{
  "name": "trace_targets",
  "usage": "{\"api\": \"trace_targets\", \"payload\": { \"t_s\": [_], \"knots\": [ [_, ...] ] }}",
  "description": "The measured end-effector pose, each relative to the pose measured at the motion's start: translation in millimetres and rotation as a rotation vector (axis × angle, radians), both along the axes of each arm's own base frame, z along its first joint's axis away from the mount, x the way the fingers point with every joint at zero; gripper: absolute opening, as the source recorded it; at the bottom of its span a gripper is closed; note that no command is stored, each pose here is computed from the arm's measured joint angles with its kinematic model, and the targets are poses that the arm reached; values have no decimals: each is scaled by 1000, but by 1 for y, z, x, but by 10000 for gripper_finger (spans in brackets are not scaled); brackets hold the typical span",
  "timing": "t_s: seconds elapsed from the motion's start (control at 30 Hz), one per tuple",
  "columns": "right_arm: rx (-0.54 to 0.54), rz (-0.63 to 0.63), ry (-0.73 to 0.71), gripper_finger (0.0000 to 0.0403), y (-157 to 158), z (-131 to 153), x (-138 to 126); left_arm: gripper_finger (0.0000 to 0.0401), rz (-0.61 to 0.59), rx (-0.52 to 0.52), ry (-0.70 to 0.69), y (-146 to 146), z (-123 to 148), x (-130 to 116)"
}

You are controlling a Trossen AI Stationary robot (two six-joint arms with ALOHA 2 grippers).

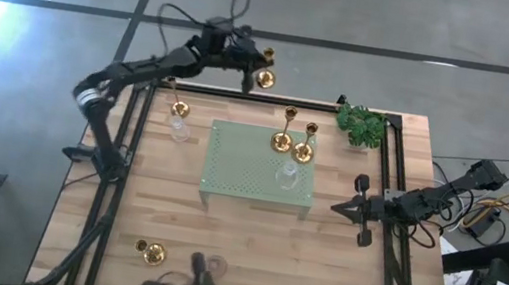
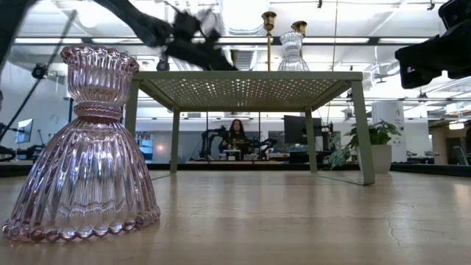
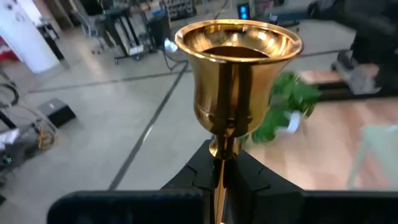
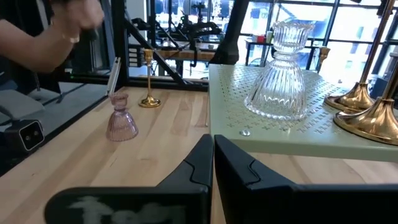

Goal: Pick & Place candle stick holders
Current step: Put the gold candle stand on the shelf

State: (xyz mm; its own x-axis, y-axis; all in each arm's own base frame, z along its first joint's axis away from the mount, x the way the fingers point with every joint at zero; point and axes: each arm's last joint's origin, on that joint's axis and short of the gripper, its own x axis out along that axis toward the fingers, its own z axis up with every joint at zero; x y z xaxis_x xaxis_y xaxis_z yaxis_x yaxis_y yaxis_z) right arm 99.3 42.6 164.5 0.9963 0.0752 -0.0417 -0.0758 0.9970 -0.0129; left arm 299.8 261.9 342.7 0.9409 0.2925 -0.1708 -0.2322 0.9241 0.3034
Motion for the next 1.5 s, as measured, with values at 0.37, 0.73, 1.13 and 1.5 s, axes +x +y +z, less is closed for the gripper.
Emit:
{"api": "trace_targets", "payload": {
  "t_s": [0.37,0.73,1.13,1.5],
  "knots": [
    [-2,0,3,9,0,0,0,19,-164,-52,17,-66,67,-62],
    [-2,0,3,9,0,0,0,19,-324,-138,13,-91,58,-62],
    [-2,0,3,9,0,0,0,19,-390,-197,24,-105,38,-49],
    [-2,0,3,9,0,0,0,19,-447,-192,28,-115,34,-36]
  ]
}}
